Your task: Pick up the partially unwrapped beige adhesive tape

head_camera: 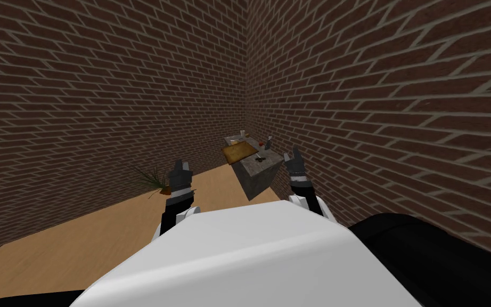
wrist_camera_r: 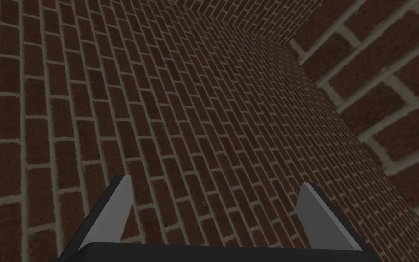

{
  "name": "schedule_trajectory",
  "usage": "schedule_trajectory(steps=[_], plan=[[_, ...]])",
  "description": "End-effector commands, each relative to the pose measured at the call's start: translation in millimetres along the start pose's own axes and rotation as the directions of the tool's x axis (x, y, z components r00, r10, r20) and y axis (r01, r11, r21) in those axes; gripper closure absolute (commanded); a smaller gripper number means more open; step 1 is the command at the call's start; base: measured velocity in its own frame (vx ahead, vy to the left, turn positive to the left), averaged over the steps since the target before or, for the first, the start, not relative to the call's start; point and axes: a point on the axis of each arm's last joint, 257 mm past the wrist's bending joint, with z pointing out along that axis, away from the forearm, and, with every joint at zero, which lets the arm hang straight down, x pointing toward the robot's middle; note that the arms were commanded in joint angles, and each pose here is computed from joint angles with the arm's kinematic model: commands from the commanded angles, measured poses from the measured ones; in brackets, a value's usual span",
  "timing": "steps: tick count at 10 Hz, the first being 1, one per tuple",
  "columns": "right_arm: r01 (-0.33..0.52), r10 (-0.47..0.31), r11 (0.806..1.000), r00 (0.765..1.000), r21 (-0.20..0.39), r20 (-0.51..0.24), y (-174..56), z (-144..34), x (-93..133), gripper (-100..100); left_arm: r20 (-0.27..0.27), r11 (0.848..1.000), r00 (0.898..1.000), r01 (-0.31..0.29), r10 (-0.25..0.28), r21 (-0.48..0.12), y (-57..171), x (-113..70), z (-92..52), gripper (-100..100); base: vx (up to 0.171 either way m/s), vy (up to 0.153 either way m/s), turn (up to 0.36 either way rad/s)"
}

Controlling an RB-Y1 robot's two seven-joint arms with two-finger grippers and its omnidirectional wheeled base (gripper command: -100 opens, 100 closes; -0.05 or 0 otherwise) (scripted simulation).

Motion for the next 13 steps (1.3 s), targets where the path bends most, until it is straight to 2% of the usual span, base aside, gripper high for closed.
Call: schedule_trajectory(steps=[1, 2, 3, 5, 6, 7, 8, 9, 10, 11, 12, 13], plan=[[0.092, -0.091, 0.996, 0.995, 0.005, -0.049, -3, -3.4, 0, -100, 0.0, 1.0, 1.0, 0.0, 0.0, 0.0, 0, 0.0, 0.0, 0, -0.068, -0.09, 0.16], [0.162, -0.16, 0.987, 0.983, 0.007, -0.084, -7, -6.9, -3, -100, 0.0, 1.0, 1.0, 0.0, 0.0, 0.0, 0, 0.0, 0.0, 0, -0.09, -0.098, 0.283], [0.173, -0.172, 0.985, 0.981, 0.006, -0.091, -7, -7.0, -1, -100, 0.0, 1.0, 1.0, 0.0, 0.0, 0.0, 0, 0.0, 0.1, 0, -0.067, -0.082, 0.104], [0.319, -0.314, 0.948, 0.934, 0.004, -0.17, -16, -15.5, -7, -100, 0.0, 1.0, 1.0, 0.0, 0.0, 0.0, 0, 0.1, 0.0, 0, -0.103, -0.093, 0.289], [0.343, -0.337, 0.94, 0.923, -0.001, -0.185, -18, -15.9, -3, -100, 0.0, 1.0, 1.0, 0.0, 0.0, 0.0, 0, 0.0, 0.1, 0, -0.088, -0.085, 0.09], [0.412, -0.403, 0.911, 0.886, -0.009, -0.229, -23, -20.8, -7, -100, 0.0, 1.0, 1.0, 0.0, 0.0, 0.0, 0, 0.0, 0.0, 0, -0.079, -0.067, 0.227], [0.427, -0.417, 0.904, 0.878, -0.012, -0.237, -24, -21.3, -5, -100, 0.0, 1.0, 1.0, 0.0, 0.0, 0.0, 0, 0.0, 0.0, 0, -0.064, -0.054, 0.115], [0.494, -0.48, 0.869, 0.83, -0.024, -0.282, -31, -26.9, -9, -100, 0.0, 1.0, 1.0, 0.0, 0.0, 0.0, 0, 0.0, 0.0, 0, -0.073, -0.065, 0.24], [0.508, -0.493, 0.861, 0.82, -0.028, -0.29, -32, -27.5, -7, -100, 0.0, 1.0, 1.0, 0.0, 0.0, 0.0, 0, 0.0, 0.0, 0, -0.062, -0.055, 0.135], [0.57, -0.549, 0.821, 0.766, -0.043, -0.336, -39, -33.7, -12, -100, 0.0, 1.0, 1.0, 0.0, 0.0, 0.0, 0, 0.0, 0.0, 0, -0.082, -0.035, 0.255], [0.583, -0.562, 0.811, 0.752, -0.049, -0.344, -41, -34.6, -10, -100, 0.0, 1.0, 1.0, 0.0, 0.0, 0.0, 0, 0.0, 0.0, 0, -0.074, -0.047, 0.145], [0.638, -0.609, 0.767, 0.691, -0.067, -0.39, -48, -41.3, -16, -100, 0.0, 1.0, 1.0, 0.0, 0.0, 0.0, 0, 0.0, 0.0, 0, -0.09, -0.061, 0.256]])
